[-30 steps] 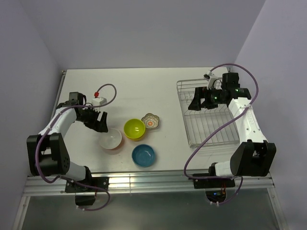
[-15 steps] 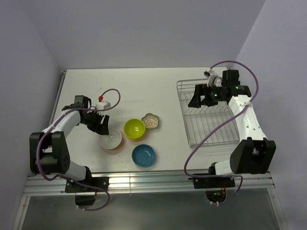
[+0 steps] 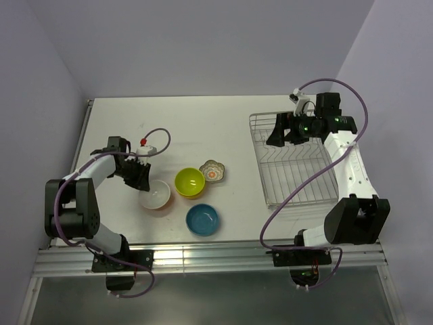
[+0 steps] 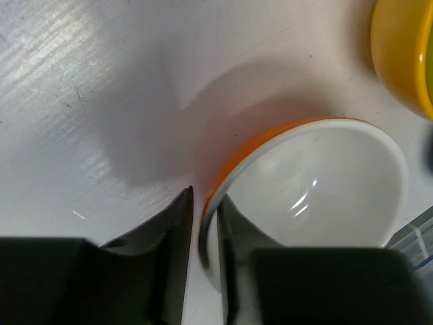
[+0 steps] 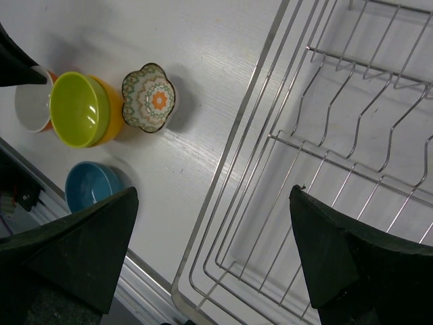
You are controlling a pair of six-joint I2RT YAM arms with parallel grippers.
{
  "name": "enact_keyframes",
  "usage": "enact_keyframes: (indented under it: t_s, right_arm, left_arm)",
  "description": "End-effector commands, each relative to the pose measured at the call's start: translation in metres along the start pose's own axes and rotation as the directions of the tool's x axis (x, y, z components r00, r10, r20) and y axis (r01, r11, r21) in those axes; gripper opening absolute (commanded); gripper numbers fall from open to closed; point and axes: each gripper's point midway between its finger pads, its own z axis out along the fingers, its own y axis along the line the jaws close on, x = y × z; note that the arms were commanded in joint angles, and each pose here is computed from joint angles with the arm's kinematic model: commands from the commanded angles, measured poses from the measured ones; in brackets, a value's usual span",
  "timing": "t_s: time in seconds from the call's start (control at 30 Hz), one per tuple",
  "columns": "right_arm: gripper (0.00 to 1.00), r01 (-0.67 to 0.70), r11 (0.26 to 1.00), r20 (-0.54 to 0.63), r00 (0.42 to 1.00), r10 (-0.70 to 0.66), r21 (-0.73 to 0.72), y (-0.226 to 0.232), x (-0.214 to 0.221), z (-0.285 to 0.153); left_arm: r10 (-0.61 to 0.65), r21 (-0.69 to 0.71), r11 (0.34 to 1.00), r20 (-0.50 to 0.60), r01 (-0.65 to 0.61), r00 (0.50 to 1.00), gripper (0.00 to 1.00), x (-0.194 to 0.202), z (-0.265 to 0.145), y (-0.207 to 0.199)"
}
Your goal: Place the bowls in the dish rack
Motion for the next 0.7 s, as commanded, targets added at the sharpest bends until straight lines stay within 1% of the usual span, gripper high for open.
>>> enact_keyframes:
  t_s: [0.0,0.03,0.07,0.1,0.23,0.3,0.43,0.5,0.53,0.67]
  right_arm:
    - [1.0,0.046,0.999,0.046,0.998,-0.047,0.019,0.004,-0.021,-0.009]
    - [1.0,0.049,0.999,0.053,0.997,-0.05,0.02,0.005,-0.023,-0.011]
    - [1.0,0.043,0.999,0.056,0.997,-0.044,0.016,0.007,-0.024,-0.011]
    - [1.0,0.042,0.999,0.059,0.997,-0.043,0.013,0.008,-0.026,-0.012]
    - [1.0,0.063,0.998,0.105,0.992,-0.063,0.011,0.013,-0.037,-0.018]
    - [1.0,0.068,0.998,0.135,0.988,-0.069,0.009,0.016,-0.043,-0.02]
    - [1.0,0.075,0.997,0.156,0.985,-0.074,-0.005,0.022,-0.053,-0.026]
    - [1.0,0.073,0.997,0.158,0.985,-0.071,-0.008,0.024,-0.056,-0.027]
    - [1.0,0.076,0.997,0.167,0.983,-0.074,-0.009,0.025,-0.059,-0.029]
    - [1.0,0.077,0.997,0.183,0.981,-0.07,-0.031,0.031,-0.064,-0.032]
  left_arm:
    - [0.008,-0.002,1.0,-0.002,-0.008,1.0,0.25,-0.003,0.003,0.003]
    - [0.009,-0.001,1.0,-0.002,-0.009,1.0,0.11,-0.004,0.002,0.002]
    - [0.003,-0.01,1.0,0.0,-0.003,1.0,0.04,-0.005,0.002,0.004]
    - [0.002,-0.032,0.999,0.003,-0.001,1.0,0.0,-0.006,0.001,0.008]
    - [0.01,-0.053,0.999,0.033,-0.009,0.999,0.0,-0.015,-0.007,0.008]
    - [0.009,-0.047,0.999,0.03,-0.008,1.0,0.0,-0.017,-0.011,0.006]
    - [0.047,-0.063,0.997,0.024,-0.045,0.999,0.0,-0.018,-0.018,0.007]
    - [0.071,-0.099,0.993,0.011,-0.07,0.997,0.0,-0.018,-0.027,0.011]
    - [0.098,-0.138,0.986,0.006,-0.097,0.995,0.0,-0.02,-0.034,0.017]
    - [0.142,-0.255,0.958,0.013,-0.134,0.99,0.0,-0.031,-0.057,0.03]
